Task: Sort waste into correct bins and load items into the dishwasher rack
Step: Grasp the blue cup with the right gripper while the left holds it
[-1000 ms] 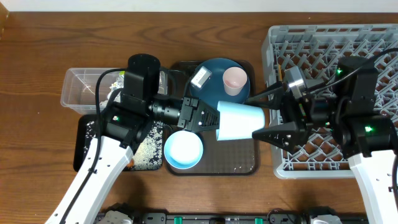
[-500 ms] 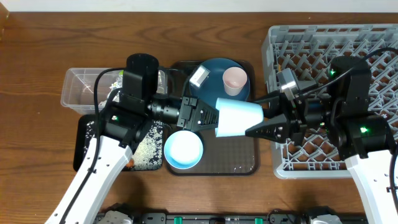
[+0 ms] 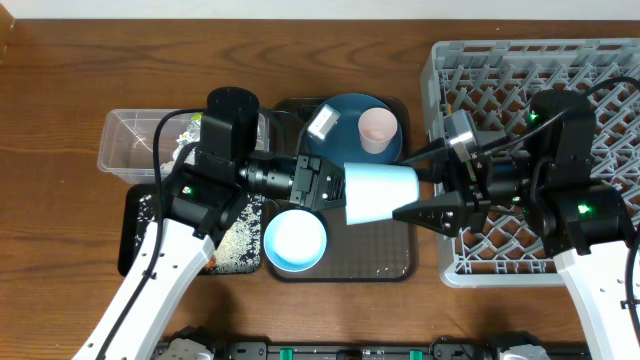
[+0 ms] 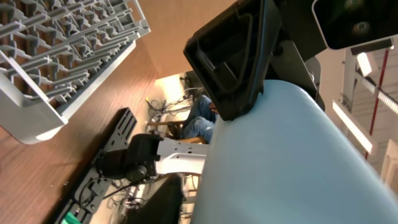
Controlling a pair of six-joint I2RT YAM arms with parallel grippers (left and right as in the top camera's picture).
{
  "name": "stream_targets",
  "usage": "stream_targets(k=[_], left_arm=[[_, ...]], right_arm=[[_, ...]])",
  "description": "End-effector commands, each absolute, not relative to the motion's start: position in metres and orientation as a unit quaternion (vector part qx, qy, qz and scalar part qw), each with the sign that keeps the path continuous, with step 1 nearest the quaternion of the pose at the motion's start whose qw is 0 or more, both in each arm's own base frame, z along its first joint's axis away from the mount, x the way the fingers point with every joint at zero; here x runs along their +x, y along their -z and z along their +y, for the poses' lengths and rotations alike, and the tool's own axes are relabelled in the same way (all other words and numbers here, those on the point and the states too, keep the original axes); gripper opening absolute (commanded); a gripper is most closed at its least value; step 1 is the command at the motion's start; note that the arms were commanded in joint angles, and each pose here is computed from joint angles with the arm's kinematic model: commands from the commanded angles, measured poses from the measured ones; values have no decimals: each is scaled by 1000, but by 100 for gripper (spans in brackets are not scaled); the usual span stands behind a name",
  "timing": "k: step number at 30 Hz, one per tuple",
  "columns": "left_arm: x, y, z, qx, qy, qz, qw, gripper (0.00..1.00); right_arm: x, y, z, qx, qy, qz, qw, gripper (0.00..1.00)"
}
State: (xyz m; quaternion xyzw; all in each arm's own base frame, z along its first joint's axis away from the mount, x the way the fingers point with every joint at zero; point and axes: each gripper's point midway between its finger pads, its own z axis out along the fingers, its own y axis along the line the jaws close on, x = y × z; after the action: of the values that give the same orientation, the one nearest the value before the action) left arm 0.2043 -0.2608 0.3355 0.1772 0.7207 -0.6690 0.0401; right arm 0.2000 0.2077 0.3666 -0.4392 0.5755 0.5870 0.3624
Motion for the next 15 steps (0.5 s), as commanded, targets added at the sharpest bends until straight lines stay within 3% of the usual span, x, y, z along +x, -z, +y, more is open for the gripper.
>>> stream_targets(k=[1,7,12,15], left_arm=[[204,-343,-261,187,670,717,52,19],[203,-343,-261,185,670,717,50,19],[203,-343,-261,184,670,717,50,19],[204,-343,-261,184,669,718,51,19]], right_arm=[[198,-370,209,-448,-588,566,365,69],[198,-370,209,-445,-590,568,362,76],[198,-370,209,-445,-590,568,362,65],[198,-370,209,-445,-590,568,362,64]])
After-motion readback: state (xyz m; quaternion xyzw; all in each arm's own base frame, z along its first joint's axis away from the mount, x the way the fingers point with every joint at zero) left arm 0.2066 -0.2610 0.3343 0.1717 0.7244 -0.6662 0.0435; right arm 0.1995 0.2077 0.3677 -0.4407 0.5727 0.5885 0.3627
